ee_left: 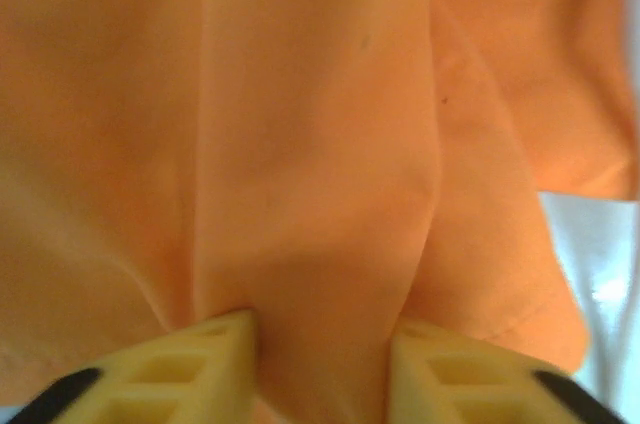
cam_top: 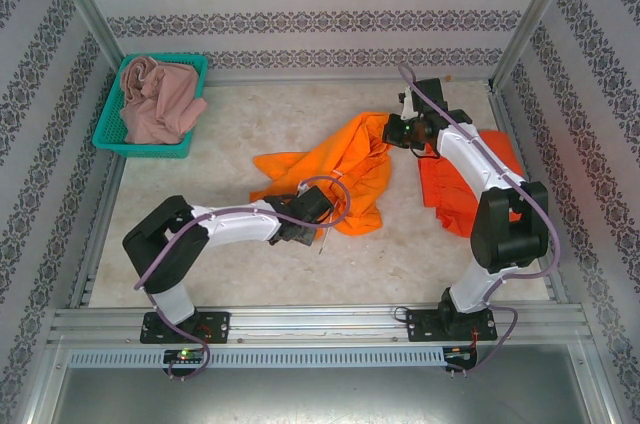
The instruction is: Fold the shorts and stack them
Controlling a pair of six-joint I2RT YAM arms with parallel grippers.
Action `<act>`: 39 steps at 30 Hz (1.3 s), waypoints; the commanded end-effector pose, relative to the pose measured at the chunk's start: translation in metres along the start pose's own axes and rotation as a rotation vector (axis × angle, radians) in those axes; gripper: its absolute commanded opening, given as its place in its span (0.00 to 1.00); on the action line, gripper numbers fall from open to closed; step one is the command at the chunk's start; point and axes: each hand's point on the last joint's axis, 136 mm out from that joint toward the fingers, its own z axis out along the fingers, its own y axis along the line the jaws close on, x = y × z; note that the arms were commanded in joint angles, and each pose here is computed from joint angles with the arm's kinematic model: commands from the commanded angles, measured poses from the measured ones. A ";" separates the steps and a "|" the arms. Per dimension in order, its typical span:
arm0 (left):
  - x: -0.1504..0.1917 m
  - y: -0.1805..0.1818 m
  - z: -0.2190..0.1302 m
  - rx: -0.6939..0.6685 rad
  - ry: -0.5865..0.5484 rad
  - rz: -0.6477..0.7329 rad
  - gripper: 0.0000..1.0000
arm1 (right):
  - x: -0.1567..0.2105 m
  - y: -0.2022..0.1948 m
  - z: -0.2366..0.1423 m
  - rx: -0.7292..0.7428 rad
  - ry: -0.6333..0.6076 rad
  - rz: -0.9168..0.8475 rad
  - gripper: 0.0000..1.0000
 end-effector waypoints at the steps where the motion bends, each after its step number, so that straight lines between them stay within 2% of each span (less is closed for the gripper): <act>1: 0.012 0.011 0.011 -0.076 0.017 -0.018 0.18 | -0.001 0.005 -0.010 -0.017 -0.022 -0.020 0.05; 4: 0.000 0.021 -0.003 -0.108 -0.029 -0.024 0.02 | -0.005 0.010 -0.017 -0.036 -0.041 -0.033 0.05; 5: -0.008 0.026 -0.012 -0.119 -0.054 -0.032 0.00 | -0.007 0.013 -0.022 -0.045 -0.054 -0.038 0.04; 10: -0.068 0.070 -0.084 -0.119 -0.242 -0.107 0.00 | -0.022 0.035 -0.052 -0.112 -0.137 -0.082 0.03; 17: -0.157 0.176 -0.232 -0.161 -0.584 -0.268 0.00 | -0.040 0.081 -0.120 -0.255 -0.306 -0.194 0.02; 24: -0.209 0.246 -0.350 -0.298 -0.787 -0.304 0.00 | -0.037 0.144 -0.209 -0.435 -0.497 -0.359 0.00; 28: -0.228 0.276 -0.406 -0.357 -0.884 -0.340 0.00 | -0.027 0.183 -0.255 -0.537 -0.561 -0.453 0.00; 32: -0.239 0.299 -0.465 -0.406 -0.992 -0.382 0.00 | -0.008 0.231 -0.308 -0.700 -0.597 -0.550 0.00; 36: -0.236 0.308 -0.537 -0.437 -1.163 -0.433 0.00 | 0.010 0.267 -0.369 -0.839 -0.674 -0.635 0.00; 39: -0.228 0.308 -0.588 -0.439 -1.319 -0.458 0.00 | 0.013 0.273 -0.404 -0.876 -0.749 -0.642 0.00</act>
